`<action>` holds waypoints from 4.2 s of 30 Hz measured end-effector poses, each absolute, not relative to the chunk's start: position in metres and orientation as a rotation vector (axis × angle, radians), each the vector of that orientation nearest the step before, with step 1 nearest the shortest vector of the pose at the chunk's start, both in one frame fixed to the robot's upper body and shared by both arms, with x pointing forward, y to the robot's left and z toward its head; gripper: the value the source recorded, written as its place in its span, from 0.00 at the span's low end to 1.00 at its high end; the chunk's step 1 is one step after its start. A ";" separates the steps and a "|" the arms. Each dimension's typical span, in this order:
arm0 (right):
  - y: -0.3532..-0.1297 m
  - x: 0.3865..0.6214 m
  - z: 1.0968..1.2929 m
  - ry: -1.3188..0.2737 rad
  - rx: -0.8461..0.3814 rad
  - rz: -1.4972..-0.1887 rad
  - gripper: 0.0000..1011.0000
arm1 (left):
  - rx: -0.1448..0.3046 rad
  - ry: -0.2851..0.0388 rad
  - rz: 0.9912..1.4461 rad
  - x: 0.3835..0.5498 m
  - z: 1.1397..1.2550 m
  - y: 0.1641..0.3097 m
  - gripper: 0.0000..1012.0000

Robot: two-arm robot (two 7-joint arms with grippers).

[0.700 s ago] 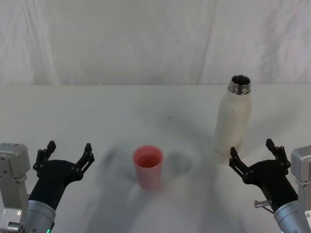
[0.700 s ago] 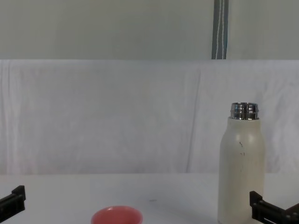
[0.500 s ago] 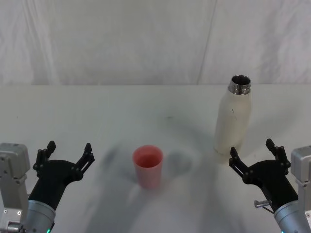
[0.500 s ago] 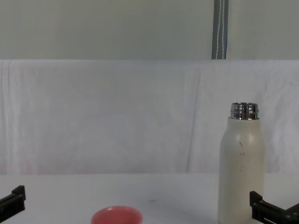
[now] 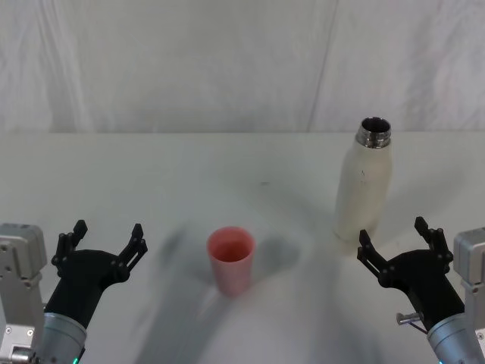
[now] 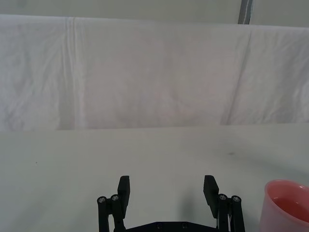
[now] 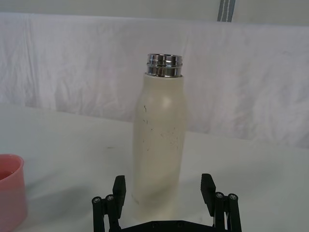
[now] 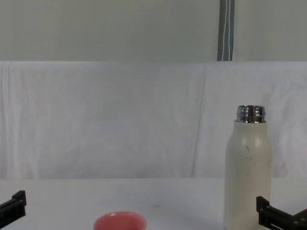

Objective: Grasp the thermos with one hand and pour water into the cup lid.

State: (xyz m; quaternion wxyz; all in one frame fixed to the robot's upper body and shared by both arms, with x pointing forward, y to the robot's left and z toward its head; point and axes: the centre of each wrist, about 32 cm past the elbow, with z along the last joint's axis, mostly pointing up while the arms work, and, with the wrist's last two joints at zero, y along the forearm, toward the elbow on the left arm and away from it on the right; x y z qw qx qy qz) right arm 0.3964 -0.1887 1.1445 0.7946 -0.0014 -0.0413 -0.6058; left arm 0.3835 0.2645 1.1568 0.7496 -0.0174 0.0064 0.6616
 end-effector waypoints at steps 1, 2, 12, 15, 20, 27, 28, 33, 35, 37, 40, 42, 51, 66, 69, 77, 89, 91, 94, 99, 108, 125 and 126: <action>-0.189 0.396 1.145 -0.089 -0.003 -1.302 0.99 | -0.038 0.014 1.446 0.384 1.157 0.265 0.99; -0.189 0.396 1.145 -0.089 -0.003 -1.302 0.99 | -0.038 0.014 1.446 0.384 1.157 0.265 0.99; -0.189 0.396 1.145 -0.089 -0.003 -1.302 0.99 | -0.038 0.014 1.446 0.384 1.157 0.265 0.99; -0.189 0.396 1.145 -0.089 -0.003 -1.302 0.99 | -0.038 0.014 1.446 0.384 1.157 0.265 0.99; -0.189 0.396 1.144 -0.089 -0.003 -1.302 0.99 | -0.038 0.014 1.446 0.384 1.157 0.265 0.99; -0.189 0.396 1.145 -0.089 -0.003 -1.302 0.99 | -0.038 0.014 1.446 0.384 1.157 0.265 0.99; -0.189 0.396 1.145 -0.089 -0.003 -1.301 0.99 | -0.038 0.014 1.446 0.384 1.157 0.265 0.99; -0.185 0.394 1.147 -0.091 0.004 -1.290 0.99 | -0.038 0.014 1.446 0.384 1.157 0.265 0.99; -0.184 0.393 1.149 -0.092 0.006 -1.287 0.99 | -0.038 0.014 1.446 0.384 1.157 0.265 0.99; -0.184 0.392 1.150 -0.093 0.009 -1.284 0.99 | -0.038 0.014 1.446 0.384 1.157 0.265 0.99; -0.183 0.390 1.151 -0.093 0.012 -1.282 0.99 | -0.038 0.014 1.446 0.384 1.157 0.265 0.99; -0.183 0.389 1.152 -0.092 0.014 -1.281 0.99 | -0.038 0.014 1.446 0.384 1.157 0.265 0.99; -0.186 0.385 1.158 -0.085 0.028 -1.264 0.99 | -0.038 0.014 1.446 0.384 1.157 0.265 0.99; -0.193 0.387 1.168 -0.074 0.040 -1.239 0.99 | -0.038 0.014 1.446 0.384 1.157 0.265 0.99; -0.193 0.388 1.169 -0.069 0.040 -1.232 0.99 | -0.038 0.014 1.446 0.384 1.157 0.265 0.99; -0.196 0.392 1.173 -0.053 0.016 -1.207 0.99 | -0.038 0.014 1.446 0.384 1.157 0.265 0.99; -0.199 0.403 1.176 0.011 -0.013 -1.216 0.99 | -0.038 0.014 1.446 0.384 1.157 0.265 0.99; -0.199 0.404 1.176 0.015 -0.015 -1.216 0.99 | -0.038 0.014 1.446 0.384 1.157 0.265 0.99; -0.199 0.408 1.176 0.020 -0.018 -1.217 0.99 | -0.038 0.014 1.446 0.384 1.157 0.265 0.99; -0.199 0.414 1.175 0.024 -0.020 -1.215 0.99 | -0.038 0.014 1.446 0.384 1.157 0.265 0.99; -0.200 0.425 1.171 0.032 -0.024 -1.209 0.99 | -0.038 0.014 1.446 0.384 1.157 0.265 0.99; -0.202 0.441 1.168 0.027 -0.025 -1.195 0.99 | -0.038 0.014 1.446 0.384 1.157 0.265 0.99; -0.202 0.442 1.168 0.027 -0.025 -1.194 0.99 | -0.038 0.014 1.446 0.384 1.157 0.265 0.99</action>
